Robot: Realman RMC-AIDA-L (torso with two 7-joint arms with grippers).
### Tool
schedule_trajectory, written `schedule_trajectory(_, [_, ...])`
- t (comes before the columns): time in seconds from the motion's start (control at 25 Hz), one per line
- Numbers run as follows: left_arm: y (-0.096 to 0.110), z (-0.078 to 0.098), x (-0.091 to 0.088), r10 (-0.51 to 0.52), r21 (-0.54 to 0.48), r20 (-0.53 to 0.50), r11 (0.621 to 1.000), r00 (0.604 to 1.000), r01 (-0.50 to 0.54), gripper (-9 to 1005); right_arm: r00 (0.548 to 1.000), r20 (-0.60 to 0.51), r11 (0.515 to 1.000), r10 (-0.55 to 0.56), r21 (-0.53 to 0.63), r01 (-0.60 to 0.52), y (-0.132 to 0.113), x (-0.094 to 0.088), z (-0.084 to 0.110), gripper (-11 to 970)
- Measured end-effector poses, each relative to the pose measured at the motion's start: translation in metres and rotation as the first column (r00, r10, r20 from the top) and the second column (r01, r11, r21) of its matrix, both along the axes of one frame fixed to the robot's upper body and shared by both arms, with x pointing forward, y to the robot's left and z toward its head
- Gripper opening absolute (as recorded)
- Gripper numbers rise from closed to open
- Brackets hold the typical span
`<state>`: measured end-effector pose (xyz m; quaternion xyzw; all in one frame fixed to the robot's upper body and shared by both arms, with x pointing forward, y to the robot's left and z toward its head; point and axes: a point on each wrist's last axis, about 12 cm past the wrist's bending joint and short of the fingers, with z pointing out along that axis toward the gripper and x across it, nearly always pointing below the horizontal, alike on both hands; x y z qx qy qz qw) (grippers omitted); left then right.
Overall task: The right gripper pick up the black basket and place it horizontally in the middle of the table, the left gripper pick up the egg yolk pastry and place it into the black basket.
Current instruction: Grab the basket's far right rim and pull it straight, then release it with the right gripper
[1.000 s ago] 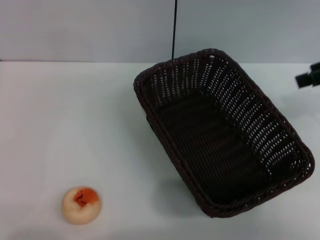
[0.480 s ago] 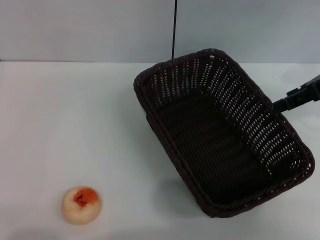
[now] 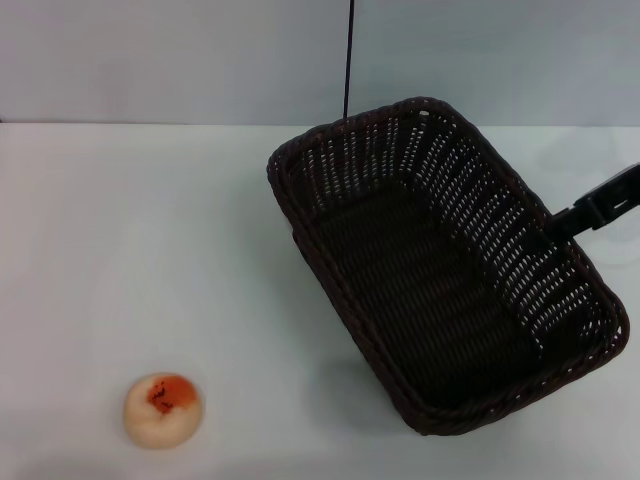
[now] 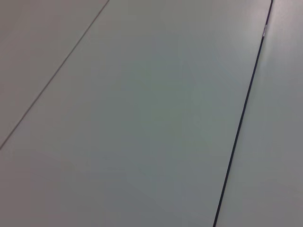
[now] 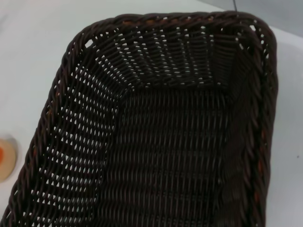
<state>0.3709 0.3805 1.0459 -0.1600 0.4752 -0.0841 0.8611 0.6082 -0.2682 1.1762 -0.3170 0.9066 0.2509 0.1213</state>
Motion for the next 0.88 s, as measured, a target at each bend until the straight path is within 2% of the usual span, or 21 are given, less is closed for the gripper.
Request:
schedule_trajectory(0.16, [0.000, 0.000, 0.001, -0.001, -0.003, -0.003, 1.000, 1.000, 0.001, 729, 1.000, -0.023, 1.000, 0.009, -0.011, -0.010, 0.007, -0.001, -0.012, 703])
schedule_trajectory(0.56, [-0.001, 0.000, 0.005, -0.009, -0.011, 0.001, 1.000, 1.000, 0.009, 728, 1.000, 0.001, 0.999, 0.003, -0.034, -0.003, 0.009, 0.002, -0.019, 693])
schedule_trajectory(0.88, [-0.001, -0.001, 0.007, -0.009, -0.015, -0.008, 1.000, 1.000, 0.009, 727, 1.000, 0.007, 1.000, 0.007, -0.031, -0.007, 0.008, 0.001, -0.020, 331])
